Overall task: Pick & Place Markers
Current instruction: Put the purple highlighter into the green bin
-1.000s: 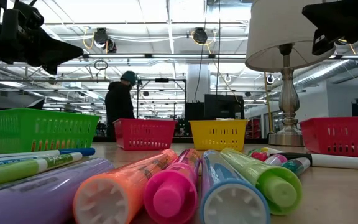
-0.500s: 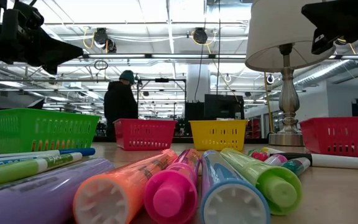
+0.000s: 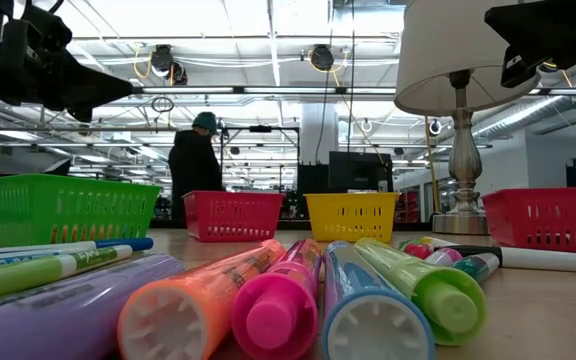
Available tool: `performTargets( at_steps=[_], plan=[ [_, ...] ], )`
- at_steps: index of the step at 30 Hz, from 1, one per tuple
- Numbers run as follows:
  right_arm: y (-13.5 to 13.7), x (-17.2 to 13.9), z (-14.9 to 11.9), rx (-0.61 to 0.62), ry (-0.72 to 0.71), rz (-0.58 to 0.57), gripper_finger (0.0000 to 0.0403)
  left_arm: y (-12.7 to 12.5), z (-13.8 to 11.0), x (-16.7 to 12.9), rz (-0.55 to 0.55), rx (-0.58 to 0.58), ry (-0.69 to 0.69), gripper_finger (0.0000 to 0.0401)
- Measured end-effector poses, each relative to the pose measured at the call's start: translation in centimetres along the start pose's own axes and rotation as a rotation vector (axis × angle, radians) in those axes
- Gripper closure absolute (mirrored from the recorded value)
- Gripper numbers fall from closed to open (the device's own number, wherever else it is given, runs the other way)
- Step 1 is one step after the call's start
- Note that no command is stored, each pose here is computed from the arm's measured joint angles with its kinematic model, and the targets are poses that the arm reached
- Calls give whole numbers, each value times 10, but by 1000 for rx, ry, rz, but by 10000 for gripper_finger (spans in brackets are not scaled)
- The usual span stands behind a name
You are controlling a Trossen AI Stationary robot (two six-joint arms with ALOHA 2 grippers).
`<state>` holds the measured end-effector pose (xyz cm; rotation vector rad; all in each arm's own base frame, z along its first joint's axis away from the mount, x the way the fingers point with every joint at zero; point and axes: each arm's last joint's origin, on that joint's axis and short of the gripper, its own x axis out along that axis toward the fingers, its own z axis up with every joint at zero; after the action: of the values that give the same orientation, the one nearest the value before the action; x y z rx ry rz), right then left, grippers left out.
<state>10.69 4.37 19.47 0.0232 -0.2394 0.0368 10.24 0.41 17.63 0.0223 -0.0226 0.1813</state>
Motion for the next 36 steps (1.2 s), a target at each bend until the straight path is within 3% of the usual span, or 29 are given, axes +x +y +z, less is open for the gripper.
performTargets(
  at_steps=[16,24,30,36],
  plan=[
    [0,0,0,1,-2,1,403,0,1,0,-16,-18,-5,366],
    [0,0,2,-3,-20,2,403,0,13,-1,-17,-18,100,366],
    [0,0,2,-34,-20,2,403,0,16,3,2,-118,131,366],
    [0,0,2,-57,-20,6,403,0,2,11,116,-227,263,366]
  ],
)
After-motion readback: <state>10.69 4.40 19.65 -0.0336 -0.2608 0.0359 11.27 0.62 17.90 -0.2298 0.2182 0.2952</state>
